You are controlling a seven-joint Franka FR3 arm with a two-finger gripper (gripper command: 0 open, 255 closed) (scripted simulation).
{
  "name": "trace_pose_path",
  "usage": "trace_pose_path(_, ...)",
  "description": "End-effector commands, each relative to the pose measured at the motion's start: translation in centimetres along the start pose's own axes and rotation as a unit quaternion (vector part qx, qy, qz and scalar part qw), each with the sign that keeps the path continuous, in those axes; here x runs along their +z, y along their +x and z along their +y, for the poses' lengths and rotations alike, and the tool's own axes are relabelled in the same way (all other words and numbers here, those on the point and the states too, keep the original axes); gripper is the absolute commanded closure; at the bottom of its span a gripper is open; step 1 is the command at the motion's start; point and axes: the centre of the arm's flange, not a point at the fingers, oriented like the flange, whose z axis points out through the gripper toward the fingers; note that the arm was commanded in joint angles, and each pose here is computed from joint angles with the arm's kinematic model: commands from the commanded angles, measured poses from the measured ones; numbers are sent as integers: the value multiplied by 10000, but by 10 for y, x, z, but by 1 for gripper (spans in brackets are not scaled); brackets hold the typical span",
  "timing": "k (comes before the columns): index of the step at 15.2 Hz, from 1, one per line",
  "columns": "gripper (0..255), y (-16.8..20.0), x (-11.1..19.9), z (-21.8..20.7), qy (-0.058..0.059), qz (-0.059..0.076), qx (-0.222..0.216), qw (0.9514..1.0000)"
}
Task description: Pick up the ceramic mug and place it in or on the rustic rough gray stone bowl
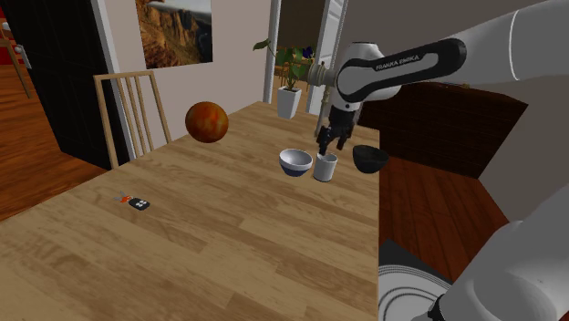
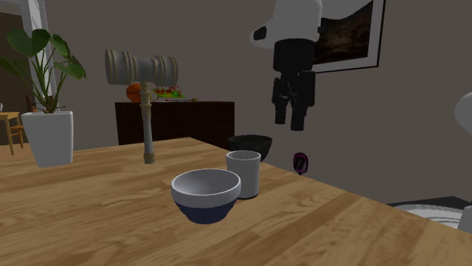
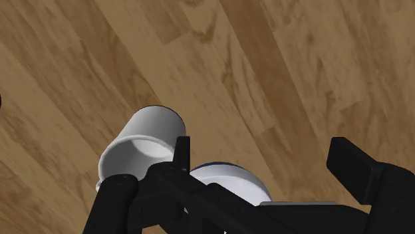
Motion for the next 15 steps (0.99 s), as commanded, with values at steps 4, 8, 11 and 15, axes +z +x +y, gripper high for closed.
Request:
trace_pose_path(4, 0, 50, 45, 25, -175, -150, 90, 9997)
trace_pose_path(8, 0, 85, 80, 45, -310, -271, 161, 9990)
trace_pose_path(11, 0, 84, 95, 46, -310, -271, 161, 9990)
trace_pose_path(15, 0, 83, 116, 48, -310, -271, 161, 9990)
